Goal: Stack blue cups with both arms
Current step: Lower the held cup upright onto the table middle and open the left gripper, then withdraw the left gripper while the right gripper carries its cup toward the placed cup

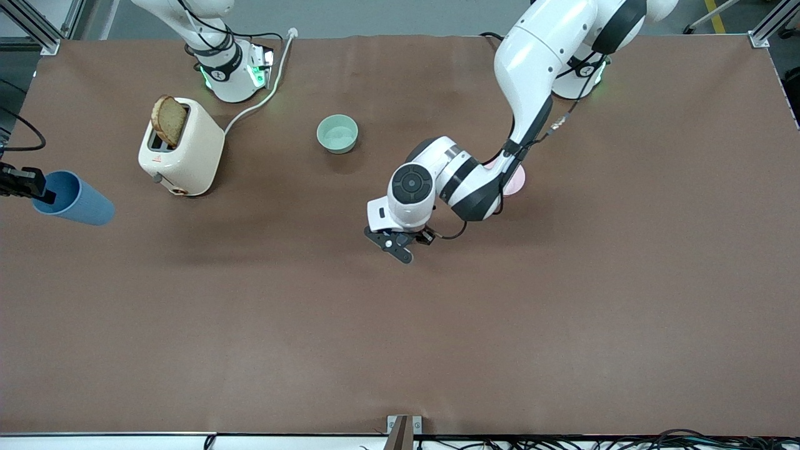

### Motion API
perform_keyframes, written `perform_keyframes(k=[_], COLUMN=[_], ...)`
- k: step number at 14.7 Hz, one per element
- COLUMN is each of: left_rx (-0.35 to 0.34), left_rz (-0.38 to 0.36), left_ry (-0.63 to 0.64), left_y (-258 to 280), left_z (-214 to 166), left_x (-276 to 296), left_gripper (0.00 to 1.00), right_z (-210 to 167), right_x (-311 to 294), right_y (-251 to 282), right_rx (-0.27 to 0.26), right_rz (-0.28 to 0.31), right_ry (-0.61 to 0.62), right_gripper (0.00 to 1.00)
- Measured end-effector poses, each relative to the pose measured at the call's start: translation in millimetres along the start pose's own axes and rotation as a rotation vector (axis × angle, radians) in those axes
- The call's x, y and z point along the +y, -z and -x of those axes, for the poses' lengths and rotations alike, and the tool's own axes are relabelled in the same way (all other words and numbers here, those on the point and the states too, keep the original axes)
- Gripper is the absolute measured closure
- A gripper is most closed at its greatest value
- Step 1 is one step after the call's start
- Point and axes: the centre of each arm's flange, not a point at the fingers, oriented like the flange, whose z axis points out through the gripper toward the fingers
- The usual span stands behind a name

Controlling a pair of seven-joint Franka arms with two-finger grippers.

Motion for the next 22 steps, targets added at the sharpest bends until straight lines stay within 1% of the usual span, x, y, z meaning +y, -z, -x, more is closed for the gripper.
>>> perform_keyframes(k=[2,3,5,7,8,10,12,14,16,19,21,22], left_rx=[0.018,0.022,0.049,0.081,0.099,0.134,0.154,0.153,0.136,0.112,0.098,0.091], left_rz=[0.001,-0.001,-0.006,-0.017,-0.024,-0.032,-0.039,-0.06,-0.073,-0.078,-0.08,-0.081], left_ry=[0.003,0.003,0.011,0.053,0.089,0.192,0.287,0.36,0.436,0.558,0.613,0.626], left_y=[18,33,80,134,158,193,210,214,218,245,271,283], left_z=[-3,-2,-1,5,7,13,26,40,59,105,135,145], left_x=[4,4,0,-25,-52,-132,-217,-276,-329,-404,-430,-433], left_gripper=[0.46,0.38,0.2,0.01,0.0,0.0,0.0,0.0,0.0,0.0,0.0,0.0], right_z=[0,0,-1,-2,-3,-7,-14,-24,-32,-41,-39,-36], right_x=[0,0,-2,-9,-14,-26,-52,-93,-141,-202,-240,-262], right_y=[0,0,0,0,0,1,0,-6,-18,-41,-53,-56], right_rx=[0.002,0.002,0.003,0.009,0.014,0.031,0.059,0.083,0.092,0.108,0.095,0.09], right_rz=[0.0,0.0,-0.002,-0.027,-0.042,-0.055,-0.059,-0.063,-0.071,-0.085,-0.091,-0.094], right_ry=[0.0,0.0,0.003,0.006,0.007,0.008,-0.024,-0.07,-0.113,-0.181,-0.222,-0.238], right_gripper=[0.95,0.95,0.95,0.95,0.95,0.95,0.95,0.95,0.95,0.95,0.95,0.95])
